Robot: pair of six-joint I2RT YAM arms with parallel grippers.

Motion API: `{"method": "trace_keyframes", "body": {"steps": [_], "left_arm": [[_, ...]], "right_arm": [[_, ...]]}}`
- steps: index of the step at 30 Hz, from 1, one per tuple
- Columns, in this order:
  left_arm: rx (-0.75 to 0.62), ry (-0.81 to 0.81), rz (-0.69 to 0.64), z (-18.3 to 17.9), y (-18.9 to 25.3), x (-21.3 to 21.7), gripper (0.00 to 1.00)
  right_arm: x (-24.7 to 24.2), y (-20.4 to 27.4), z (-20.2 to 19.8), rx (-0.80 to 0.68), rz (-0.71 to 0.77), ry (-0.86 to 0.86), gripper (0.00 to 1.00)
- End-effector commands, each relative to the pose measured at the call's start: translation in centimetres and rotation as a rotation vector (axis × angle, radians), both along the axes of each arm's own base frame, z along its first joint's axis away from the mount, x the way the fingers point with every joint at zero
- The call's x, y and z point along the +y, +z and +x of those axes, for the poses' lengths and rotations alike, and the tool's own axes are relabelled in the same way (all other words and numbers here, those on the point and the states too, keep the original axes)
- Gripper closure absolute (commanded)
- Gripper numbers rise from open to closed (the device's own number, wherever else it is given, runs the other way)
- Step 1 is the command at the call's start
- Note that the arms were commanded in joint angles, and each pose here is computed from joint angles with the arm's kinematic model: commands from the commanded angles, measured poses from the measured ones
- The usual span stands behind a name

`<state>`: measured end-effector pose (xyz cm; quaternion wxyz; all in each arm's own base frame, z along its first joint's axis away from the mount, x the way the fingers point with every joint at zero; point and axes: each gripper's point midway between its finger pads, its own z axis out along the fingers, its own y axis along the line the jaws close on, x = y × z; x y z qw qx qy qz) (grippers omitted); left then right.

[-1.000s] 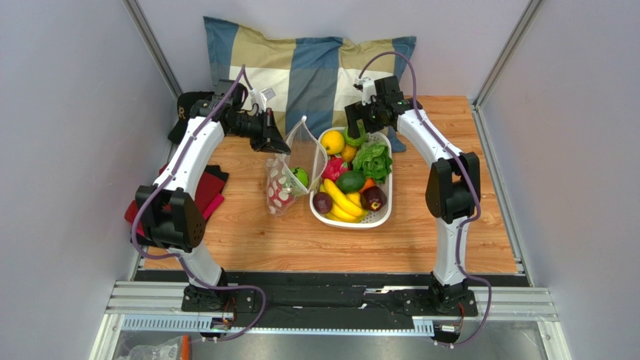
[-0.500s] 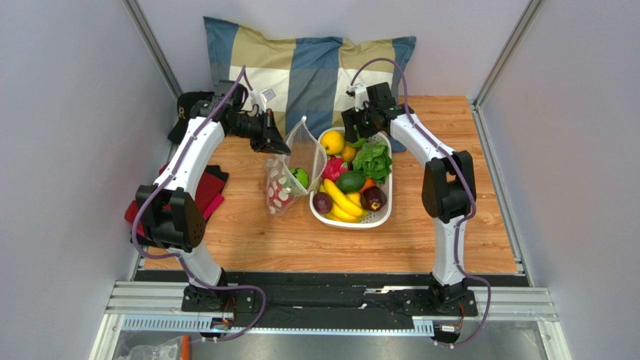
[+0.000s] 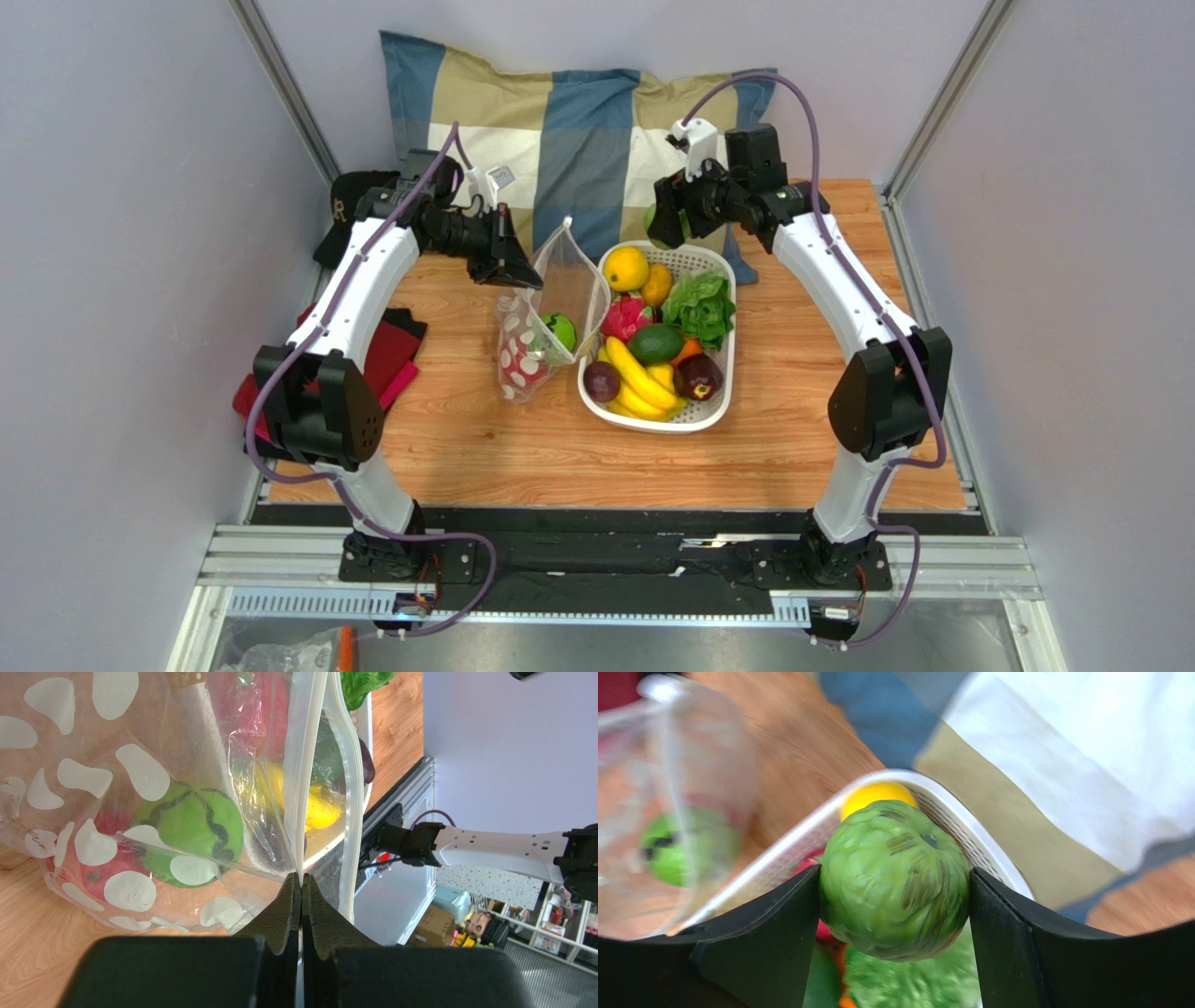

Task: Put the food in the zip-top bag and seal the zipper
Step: Pick up the fake fruit from the bin, then place the fake fruit in the zipper food storage bag.

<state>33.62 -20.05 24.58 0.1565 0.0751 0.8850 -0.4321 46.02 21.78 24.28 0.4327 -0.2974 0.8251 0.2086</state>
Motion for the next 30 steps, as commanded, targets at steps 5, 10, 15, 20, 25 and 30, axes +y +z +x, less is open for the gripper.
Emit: {"method": "trace_keyframes", "body": {"steps": [5, 10, 15, 20, 25, 30], "left_arm": [[-0.025, -0.012, -0.007, 0.1, 0.9, -0.1, 1.0], [-0.023, -0.011, -0.011, 0.3, 1.1, -0.2, 1.0], [-0.021, -0.01, -0.009, 0.3, 1.1, -0.1, 1.0], [-0.018, -0.008, -0.018, 0.3, 1.1, 0.0, 1.0], [-0.01, -0.003, -0.028, 0.5, 1.1, 0.1, 1.0], [-0.012, 0.001, -0.031, 0.5, 1.1, 0.3, 1.0]], "right_arm": [[9.8, 8.6, -8.2, -0.08, 0.269, 0.391, 0.47], [12.9, 5.8, -10.5, -0.061, 0.203, 0.488, 0.47], [14.4, 3.7, -10.8, -0.054, 0.149, 0.526, 0.4], [14.5, 3.3, -9.6, -0.059, 0.121, 0.491, 0.09], [13.4, 3.7, -7.8, -0.047, 0.113, 0.418, 0.0], [10.4, 3.7, -3.3, 0.015, 0.186, 0.277, 0.0]]}}
